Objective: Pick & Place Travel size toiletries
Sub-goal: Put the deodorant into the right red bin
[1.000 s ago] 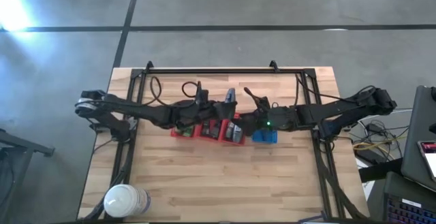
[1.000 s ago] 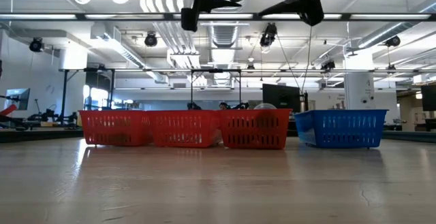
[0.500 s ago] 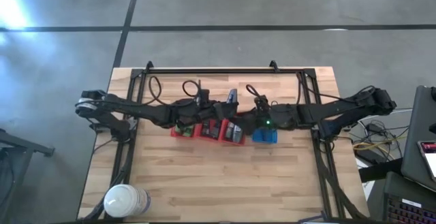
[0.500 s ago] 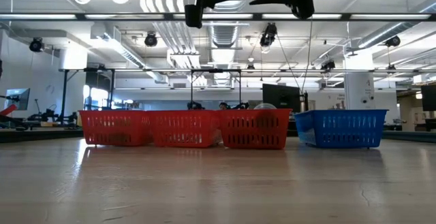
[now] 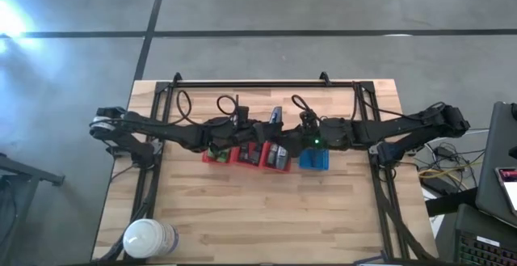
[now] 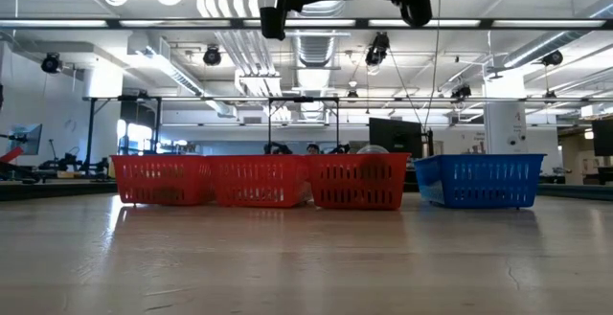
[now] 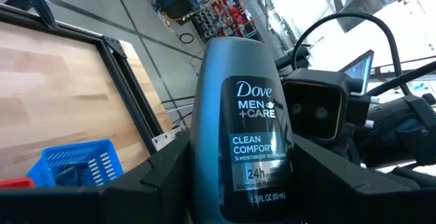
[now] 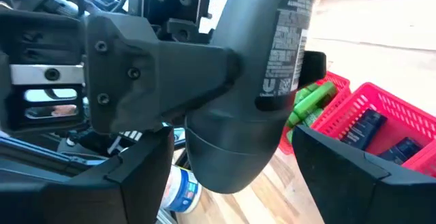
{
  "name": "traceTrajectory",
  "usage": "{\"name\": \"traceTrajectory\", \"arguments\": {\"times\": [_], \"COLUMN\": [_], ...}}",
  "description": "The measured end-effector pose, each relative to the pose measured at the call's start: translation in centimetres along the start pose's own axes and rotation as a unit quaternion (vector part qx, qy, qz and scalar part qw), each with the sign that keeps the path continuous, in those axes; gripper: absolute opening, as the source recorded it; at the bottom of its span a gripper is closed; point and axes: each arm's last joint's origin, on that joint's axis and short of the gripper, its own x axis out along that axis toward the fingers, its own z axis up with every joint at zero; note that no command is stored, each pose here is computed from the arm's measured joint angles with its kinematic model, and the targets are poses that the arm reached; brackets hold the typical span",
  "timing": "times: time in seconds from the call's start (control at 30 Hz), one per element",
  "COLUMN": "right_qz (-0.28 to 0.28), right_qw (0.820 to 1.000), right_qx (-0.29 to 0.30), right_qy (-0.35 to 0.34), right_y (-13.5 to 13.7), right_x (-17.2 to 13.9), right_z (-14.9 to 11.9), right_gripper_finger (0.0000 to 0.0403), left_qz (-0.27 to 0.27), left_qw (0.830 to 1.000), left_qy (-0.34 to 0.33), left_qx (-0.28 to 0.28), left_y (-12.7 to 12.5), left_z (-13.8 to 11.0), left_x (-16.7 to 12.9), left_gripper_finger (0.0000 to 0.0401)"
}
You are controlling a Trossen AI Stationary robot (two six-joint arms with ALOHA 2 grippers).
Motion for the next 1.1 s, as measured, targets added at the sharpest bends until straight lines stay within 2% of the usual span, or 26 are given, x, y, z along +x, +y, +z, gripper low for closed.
{"name": "traceTrajectory", "arguments": {"times": [0.3,0.87,1.1], "right_qz": [-0.002,-0.006,-0.009], "right_qw": [1.000,1.000,1.000], "right_qx": [-0.011,0.001,0.000], "right_qy": [-0.002,-0.009,-0.014], "right_y": [-0.07,-0.25,-0.36], "right_x": [0.08,0.19,0.24], "right_z": [0.05,0.40,0.58], "right_gripper_finger": [0.0297,0.0261,0.0272], "left_qz": [0.001,0.007,0.015], "left_qw": [1.000,1.000,1.000], "left_qy": [-0.002,-0.008,-0.004], "left_qx": [0.000,0.004,0.008], "left_y": [0.07,0.31,0.47], "left_z": [0.12,0.43,0.36], "left_x": [0.06,0.19,0.20], "left_gripper_finger": [0.0213,0.0213,0.0222]}}
